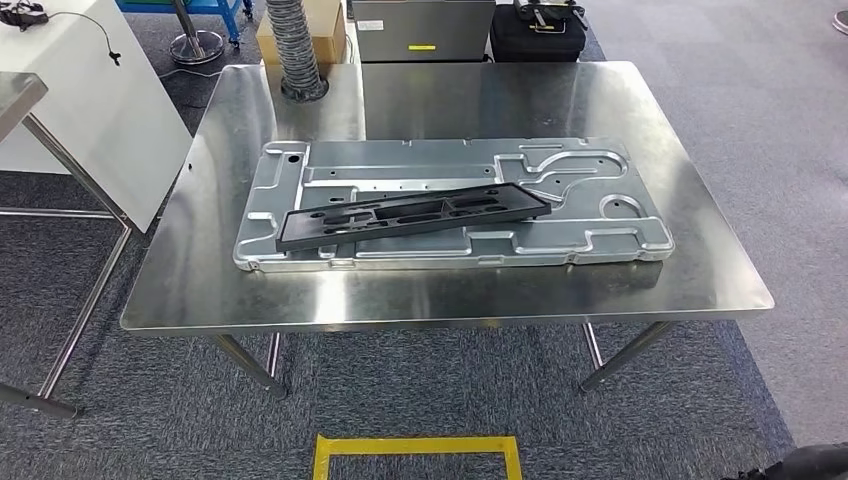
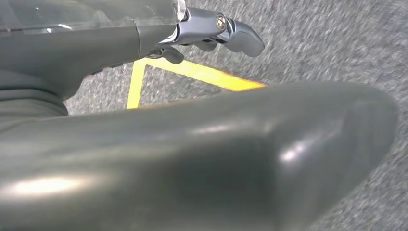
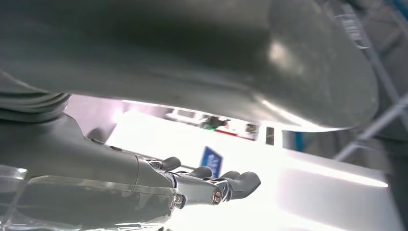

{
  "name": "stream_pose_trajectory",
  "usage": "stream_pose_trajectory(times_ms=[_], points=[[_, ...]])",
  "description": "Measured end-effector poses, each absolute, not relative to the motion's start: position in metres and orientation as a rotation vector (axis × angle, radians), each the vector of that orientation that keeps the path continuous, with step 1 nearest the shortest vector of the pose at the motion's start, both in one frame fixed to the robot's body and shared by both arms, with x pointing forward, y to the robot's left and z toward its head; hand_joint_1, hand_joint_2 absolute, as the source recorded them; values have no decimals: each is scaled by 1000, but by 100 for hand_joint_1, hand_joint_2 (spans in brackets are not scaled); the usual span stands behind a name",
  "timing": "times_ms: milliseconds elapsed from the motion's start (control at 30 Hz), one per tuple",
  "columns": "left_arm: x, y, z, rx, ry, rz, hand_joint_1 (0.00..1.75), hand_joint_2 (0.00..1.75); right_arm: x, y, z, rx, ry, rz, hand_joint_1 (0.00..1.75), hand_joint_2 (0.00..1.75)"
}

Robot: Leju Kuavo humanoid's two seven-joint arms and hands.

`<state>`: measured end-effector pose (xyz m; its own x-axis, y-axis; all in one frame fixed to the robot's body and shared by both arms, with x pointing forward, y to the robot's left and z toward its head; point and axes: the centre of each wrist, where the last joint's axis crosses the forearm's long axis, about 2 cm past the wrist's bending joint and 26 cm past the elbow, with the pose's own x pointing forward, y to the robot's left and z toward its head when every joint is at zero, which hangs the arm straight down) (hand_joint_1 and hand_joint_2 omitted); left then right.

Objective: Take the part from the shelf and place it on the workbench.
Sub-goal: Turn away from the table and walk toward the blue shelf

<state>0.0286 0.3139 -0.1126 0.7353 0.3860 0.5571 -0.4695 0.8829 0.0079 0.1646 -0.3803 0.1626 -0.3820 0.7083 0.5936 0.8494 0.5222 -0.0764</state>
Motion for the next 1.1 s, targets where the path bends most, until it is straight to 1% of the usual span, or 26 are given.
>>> stream_pose_trajectory(times_ms=[200,367,533,733,900,1100], points=[[27,308,-113,142,-574,471,0,0,152,-402,105,-1184,-1951,-246,0,0],[24,307,-113,143,-568,472,0,0,135,-409,52,-1131,-1719,-253,0,0],[27,307,-113,143,-571,467,0,0,118,-402,-1,-1113,-1464,-257,0,0],[31,304,-113,133,-576,454,0,0,88,-377,-57,-1109,-1148,-166,0,0],[32,302,-113,129,-588,441,0,0,63,-365,-87,-1029,-867,-59,0,0],[34,302,-112,115,-595,412,0,0,47,-351,-99,-904,-541,14,0,0]])
